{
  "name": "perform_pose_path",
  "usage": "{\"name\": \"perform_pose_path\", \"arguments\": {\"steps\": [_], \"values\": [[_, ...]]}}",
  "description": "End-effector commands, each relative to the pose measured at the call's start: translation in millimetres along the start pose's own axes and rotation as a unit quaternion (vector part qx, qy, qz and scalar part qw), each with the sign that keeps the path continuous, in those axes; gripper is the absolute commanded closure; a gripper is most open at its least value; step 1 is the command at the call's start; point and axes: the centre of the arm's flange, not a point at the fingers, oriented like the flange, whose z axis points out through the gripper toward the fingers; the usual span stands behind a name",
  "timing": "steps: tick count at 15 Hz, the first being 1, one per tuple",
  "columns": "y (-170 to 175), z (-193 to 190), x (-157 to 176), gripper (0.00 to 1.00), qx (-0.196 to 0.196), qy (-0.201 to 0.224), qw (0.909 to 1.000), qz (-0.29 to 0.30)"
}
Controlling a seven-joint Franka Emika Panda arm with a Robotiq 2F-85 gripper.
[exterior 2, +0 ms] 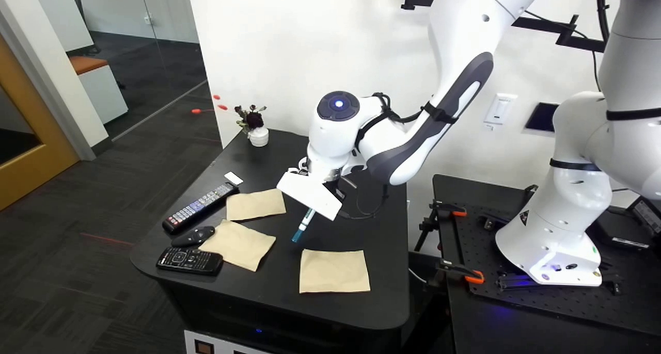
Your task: Take the marker out of the maroon mug
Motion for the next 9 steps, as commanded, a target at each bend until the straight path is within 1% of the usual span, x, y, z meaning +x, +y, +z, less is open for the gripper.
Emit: {"name": "perform_pose_path", "arguments": {"steps": [1, 2, 3, 4, 5, 7, 8, 9], "values": [[-3, 15, -12, 0.94, 0.014, 0.01, 0.9996, 0.023], [-2, 16, -14, 0.94, 0.013, 0.014, 0.9995, 0.026], [-3, 17, -16, 0.77, 0.011, 0.016, 0.9995, 0.026], [-3, 17, -17, 0.52, 0.01, 0.018, 0.9994, 0.027], [-4, 17, -17, 0.52, 0.011, 0.02, 0.9994, 0.026], [6, 18, -18, 0.39, 0.011, 0.02, 0.9995, 0.023], [9, 18, -18, 0.3, 0.011, 0.021, 0.9995, 0.021], [11, 17, -19, 0.23, 0.012, 0.022, 0.9995, 0.019]]}}
